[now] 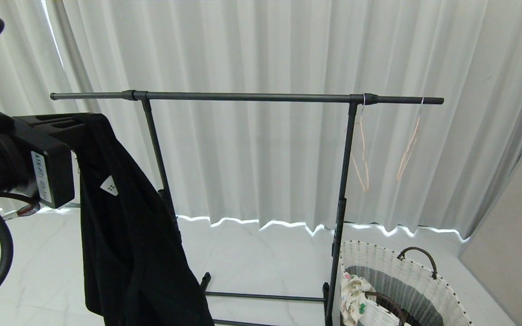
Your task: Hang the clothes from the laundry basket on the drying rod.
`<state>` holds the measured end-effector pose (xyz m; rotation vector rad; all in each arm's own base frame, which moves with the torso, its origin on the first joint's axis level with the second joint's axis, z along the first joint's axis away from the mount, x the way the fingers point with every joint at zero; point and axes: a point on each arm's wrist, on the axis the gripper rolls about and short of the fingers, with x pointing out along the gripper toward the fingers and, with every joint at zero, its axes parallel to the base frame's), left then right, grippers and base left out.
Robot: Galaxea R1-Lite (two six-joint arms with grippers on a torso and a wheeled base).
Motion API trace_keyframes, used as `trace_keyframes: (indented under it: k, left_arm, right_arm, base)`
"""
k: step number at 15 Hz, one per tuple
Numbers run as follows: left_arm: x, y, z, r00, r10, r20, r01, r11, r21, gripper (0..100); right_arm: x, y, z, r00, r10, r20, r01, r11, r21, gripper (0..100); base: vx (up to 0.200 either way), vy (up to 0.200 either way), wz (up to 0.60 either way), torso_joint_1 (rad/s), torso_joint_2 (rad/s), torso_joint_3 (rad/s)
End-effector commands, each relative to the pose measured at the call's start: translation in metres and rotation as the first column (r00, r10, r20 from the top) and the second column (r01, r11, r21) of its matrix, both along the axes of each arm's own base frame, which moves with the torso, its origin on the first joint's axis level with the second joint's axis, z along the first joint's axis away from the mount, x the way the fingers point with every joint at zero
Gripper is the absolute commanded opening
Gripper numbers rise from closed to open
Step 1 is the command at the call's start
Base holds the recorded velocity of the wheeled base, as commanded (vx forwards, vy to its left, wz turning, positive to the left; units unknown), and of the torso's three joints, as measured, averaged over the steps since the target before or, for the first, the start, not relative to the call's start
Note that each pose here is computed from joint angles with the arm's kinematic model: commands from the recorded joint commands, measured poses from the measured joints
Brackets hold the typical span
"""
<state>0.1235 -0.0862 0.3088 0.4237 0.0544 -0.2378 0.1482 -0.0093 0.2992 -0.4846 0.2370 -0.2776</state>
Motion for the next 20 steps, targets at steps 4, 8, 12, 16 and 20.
trace_keyframes:
  k: [4, 8, 12, 16, 20]
  left_arm:
    - [0.001, -0.001, -0.002, 1.0, 0.0, -0.007, 0.0, 1.0, 0.006, 0]
    - [0.001, -0.001, -0.003, 1.0, 0.002, -0.011, -0.002, 1.0, 0.009, 0]
    - [0.001, -0.001, -0.003, 1.0, 0.002, -0.011, -0.001, 1.0, 0.011, 0]
    - [0.001, -0.001, -0.003, 1.0, 0.001, -0.009, -0.001, 1.0, 0.018, 0]
    - [0.002, -0.001, -0.005, 1.0, -0.003, -0.008, 0.003, 0.999, 0.04, 0]
  right_arm:
    - [0.002, 0.0, -0.002, 1.0, 0.001, -0.01, -0.001, 1.0, -0.002, 100]
    - [0.005, 0.0, -0.003, 1.0, 0.001, -0.022, -0.001, 1.0, -0.003, 100]
    - [0.005, 0.0, -0.003, 1.0, -0.001, -0.022, 0.001, 1.0, -0.003, 100]
    - [0.006, 0.0, -0.009, 0.999, 0.0, -0.042, 0.0, 1.0, 0.002, 100]
    - [0.014, 0.006, -0.022, 0.997, 0.029, -0.078, -0.025, 0.998, 0.061, 100]
  base:
    - [0.0, 0.0, 0.0, 0.22, -0.49, -0.269]
    - [0.2, 0.0, 0.0, 0.046, -0.11, -0.057]
    - [0.2, 0.0, 0.0, 0.013, 0.0, -0.01]
    - [0.2, 0.0, 0.0, 0.001, 0.0, 0.0]
    - [0.2, 0.0, 0.0, 0.001, 0.0, 0.004]
